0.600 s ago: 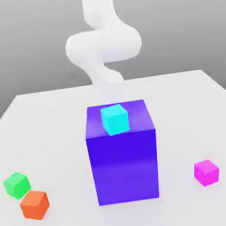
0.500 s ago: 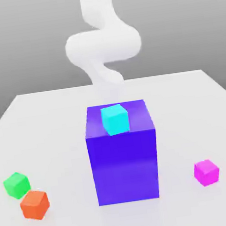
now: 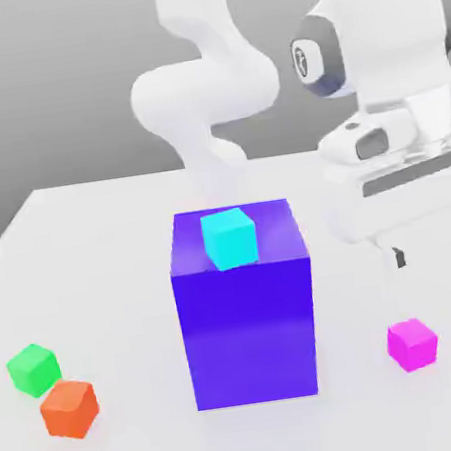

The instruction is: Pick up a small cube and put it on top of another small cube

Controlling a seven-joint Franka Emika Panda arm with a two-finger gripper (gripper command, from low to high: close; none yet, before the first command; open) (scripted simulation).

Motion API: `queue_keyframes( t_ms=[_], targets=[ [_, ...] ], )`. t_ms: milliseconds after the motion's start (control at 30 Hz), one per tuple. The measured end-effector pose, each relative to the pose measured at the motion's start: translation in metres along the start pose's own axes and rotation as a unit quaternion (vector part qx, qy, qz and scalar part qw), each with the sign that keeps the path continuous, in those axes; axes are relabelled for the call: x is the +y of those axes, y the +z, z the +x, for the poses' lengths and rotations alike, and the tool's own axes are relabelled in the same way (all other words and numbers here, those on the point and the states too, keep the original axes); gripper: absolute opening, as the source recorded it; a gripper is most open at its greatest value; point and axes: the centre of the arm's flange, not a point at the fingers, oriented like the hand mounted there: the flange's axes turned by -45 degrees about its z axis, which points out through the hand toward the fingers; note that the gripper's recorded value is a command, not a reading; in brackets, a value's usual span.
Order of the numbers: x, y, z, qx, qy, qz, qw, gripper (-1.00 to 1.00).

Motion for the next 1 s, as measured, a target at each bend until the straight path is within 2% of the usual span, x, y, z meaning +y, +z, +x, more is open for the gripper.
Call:
queue_keyframes(
  t_ms=[167,333,367,600,800,900,1000],
  targets=[
    [-0.019,0.083,-0.055,-0.060,-0.020,-0.039,0.997,0.00],
    [-0.015,0.138,-0.068,-0.067,-0.022,-0.045,0.996,0.00],
    [-0.014,0.148,-0.070,-0.068,-0.022,-0.045,0.996,-1.00],
    [-0.014,0.150,-0.070,-0.067,-0.022,-0.045,0.996,-1.00],
    [-0.019,0.095,-0.063,-0.066,-0.021,-0.045,0.997,-1.00],
    [-0.018,0.076,-0.044,-0.042,-0.013,-0.032,0.999,-1.00],
    [0.032,0.060,-0.015,-0.022,0.025,-0.033,0.999,-1.00]
  ],
)
